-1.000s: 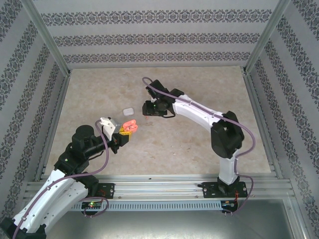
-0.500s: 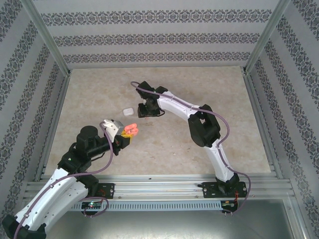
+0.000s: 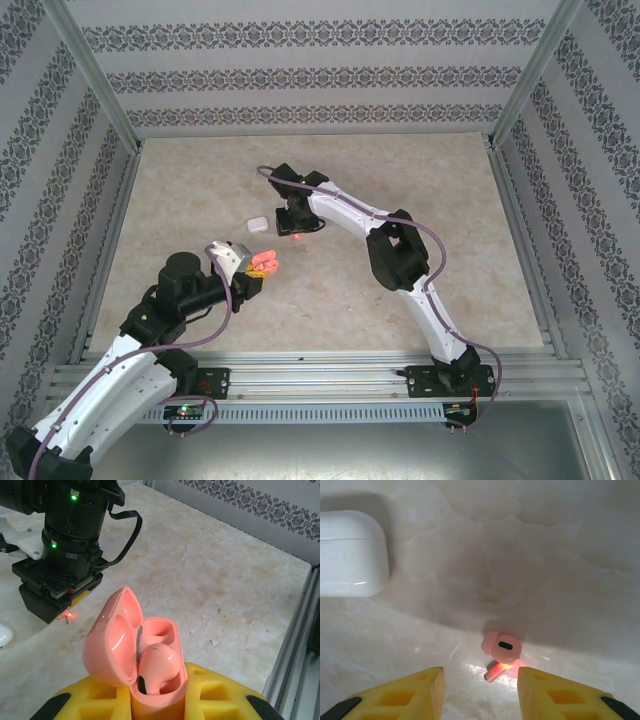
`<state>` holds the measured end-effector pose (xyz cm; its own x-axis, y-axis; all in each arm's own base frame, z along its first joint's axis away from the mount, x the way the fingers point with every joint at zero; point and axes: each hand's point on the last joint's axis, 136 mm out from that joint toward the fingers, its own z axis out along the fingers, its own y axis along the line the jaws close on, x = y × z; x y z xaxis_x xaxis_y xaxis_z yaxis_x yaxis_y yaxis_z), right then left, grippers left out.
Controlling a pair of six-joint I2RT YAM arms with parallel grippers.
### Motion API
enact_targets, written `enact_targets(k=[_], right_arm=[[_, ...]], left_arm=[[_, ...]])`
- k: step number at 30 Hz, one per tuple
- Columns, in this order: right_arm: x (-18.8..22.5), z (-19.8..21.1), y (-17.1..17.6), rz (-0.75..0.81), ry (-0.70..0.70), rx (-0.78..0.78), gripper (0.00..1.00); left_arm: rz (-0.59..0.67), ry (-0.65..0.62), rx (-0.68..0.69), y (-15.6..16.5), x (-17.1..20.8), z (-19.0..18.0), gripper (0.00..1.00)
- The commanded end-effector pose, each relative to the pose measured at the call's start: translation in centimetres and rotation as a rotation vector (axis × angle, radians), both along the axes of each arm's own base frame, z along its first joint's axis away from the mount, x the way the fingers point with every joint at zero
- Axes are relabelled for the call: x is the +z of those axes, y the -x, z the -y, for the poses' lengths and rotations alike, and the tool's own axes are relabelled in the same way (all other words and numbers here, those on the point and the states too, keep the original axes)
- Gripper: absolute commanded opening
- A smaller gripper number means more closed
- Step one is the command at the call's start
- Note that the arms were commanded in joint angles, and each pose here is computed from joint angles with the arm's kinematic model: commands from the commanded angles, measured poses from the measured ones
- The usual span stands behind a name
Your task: Insert the wireless bluetooth earbuds into the charging case
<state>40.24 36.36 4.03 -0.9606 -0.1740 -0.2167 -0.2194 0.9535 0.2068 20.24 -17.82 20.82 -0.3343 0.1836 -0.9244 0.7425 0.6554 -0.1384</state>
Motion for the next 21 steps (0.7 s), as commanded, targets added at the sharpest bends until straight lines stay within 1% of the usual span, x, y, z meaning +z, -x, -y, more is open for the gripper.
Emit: enact_targets(k=[1, 14, 21], right_arm=[[-0.5, 0.8, -0.7, 0.001, 0.037, -0.006, 0.42], [-2.2, 0.7, -0.9, -0.030, 0.042, 0.007, 0.41], [-2.7, 0.6, -0.8, -0.044, 0.042, 0.017, 0.34]], left_arm=[[0.047, 0.007, -0.022, -0.2, 0.3, 0.4, 0.01], [0.039, 0.001, -0.029, -0.7, -0.1, 0.7, 0.01], [0.036, -0.001, -0.028, -0.7, -0.2, 0.7, 0.00]])
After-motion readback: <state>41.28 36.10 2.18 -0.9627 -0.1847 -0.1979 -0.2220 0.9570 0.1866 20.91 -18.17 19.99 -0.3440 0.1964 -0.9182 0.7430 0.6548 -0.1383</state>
